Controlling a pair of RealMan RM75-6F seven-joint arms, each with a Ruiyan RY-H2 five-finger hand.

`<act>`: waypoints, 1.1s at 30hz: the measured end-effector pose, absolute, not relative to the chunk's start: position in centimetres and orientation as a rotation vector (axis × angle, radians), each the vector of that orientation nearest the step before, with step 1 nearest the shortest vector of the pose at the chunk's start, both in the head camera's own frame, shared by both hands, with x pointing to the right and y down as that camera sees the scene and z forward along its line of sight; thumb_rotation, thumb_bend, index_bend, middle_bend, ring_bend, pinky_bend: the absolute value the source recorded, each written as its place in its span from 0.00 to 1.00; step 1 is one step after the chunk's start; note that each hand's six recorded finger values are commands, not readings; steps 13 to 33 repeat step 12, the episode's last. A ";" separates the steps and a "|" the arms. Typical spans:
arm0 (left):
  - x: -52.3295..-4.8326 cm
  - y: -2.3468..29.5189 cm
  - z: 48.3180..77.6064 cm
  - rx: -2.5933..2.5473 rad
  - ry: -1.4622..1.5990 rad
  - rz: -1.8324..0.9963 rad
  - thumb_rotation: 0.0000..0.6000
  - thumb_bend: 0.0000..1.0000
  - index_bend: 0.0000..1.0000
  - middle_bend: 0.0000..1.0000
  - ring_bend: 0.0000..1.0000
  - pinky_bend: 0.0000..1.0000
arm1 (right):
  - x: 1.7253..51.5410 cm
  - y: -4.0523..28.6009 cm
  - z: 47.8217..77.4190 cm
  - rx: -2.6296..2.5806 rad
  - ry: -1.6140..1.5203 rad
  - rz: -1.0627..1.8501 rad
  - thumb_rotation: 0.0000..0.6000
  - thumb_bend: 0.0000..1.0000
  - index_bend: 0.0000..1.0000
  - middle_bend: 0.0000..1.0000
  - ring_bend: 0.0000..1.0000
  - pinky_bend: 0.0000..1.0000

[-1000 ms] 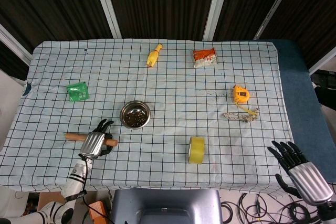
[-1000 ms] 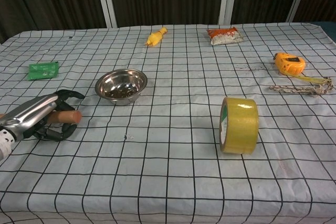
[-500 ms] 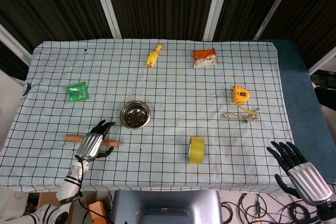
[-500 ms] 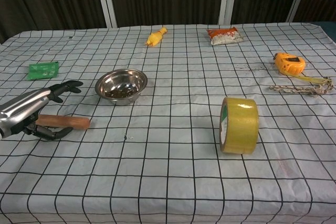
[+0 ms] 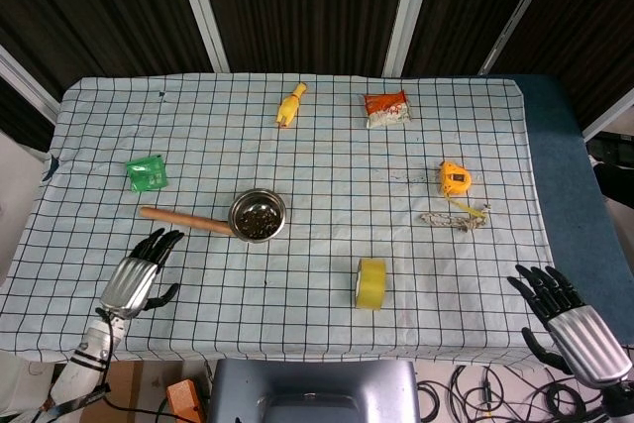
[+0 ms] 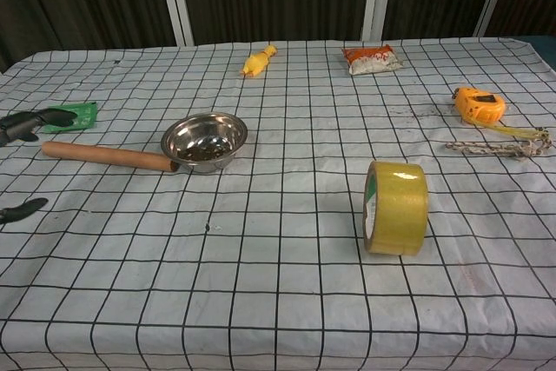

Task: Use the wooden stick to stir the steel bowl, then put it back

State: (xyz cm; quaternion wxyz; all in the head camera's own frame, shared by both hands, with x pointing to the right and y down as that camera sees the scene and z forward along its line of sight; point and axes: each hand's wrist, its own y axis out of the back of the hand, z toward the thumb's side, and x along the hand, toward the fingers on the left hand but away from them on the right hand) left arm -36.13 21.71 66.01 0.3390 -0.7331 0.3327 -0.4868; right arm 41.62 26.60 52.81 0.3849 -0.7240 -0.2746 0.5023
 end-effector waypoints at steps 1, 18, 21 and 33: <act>-36.7 21.9 64.9 -1.892 0.873 -1.253 1.00 0.36 0.00 0.05 0.00 0.07 | 41.6 26.6 52.8 -1.844 -0.700 1.280 1.00 0.43 0.00 0.00 0.00 0.05; -42.5 27.4 56.0 -1.661 1.005 -1.228 1.00 0.39 0.00 0.00 0.00 0.00 | 41.3 26.6 53.2 -1.698 -0.718 1.299 1.00 0.43 0.00 0.00 0.00 0.00; -42.5 27.4 56.0 -1.661 1.005 -1.228 1.00 0.39 0.00 0.00 0.00 0.00 | 41.3 26.6 53.2 -1.698 -0.718 1.299 1.00 0.43 0.00 0.00 0.00 0.00; -42.5 27.4 56.0 -1.661 1.005 -1.228 1.00 0.39 0.00 0.00 0.00 0.00 | 41.3 26.6 53.2 -1.698 -0.718 1.299 1.00 0.43 0.00 0.00 0.00 0.00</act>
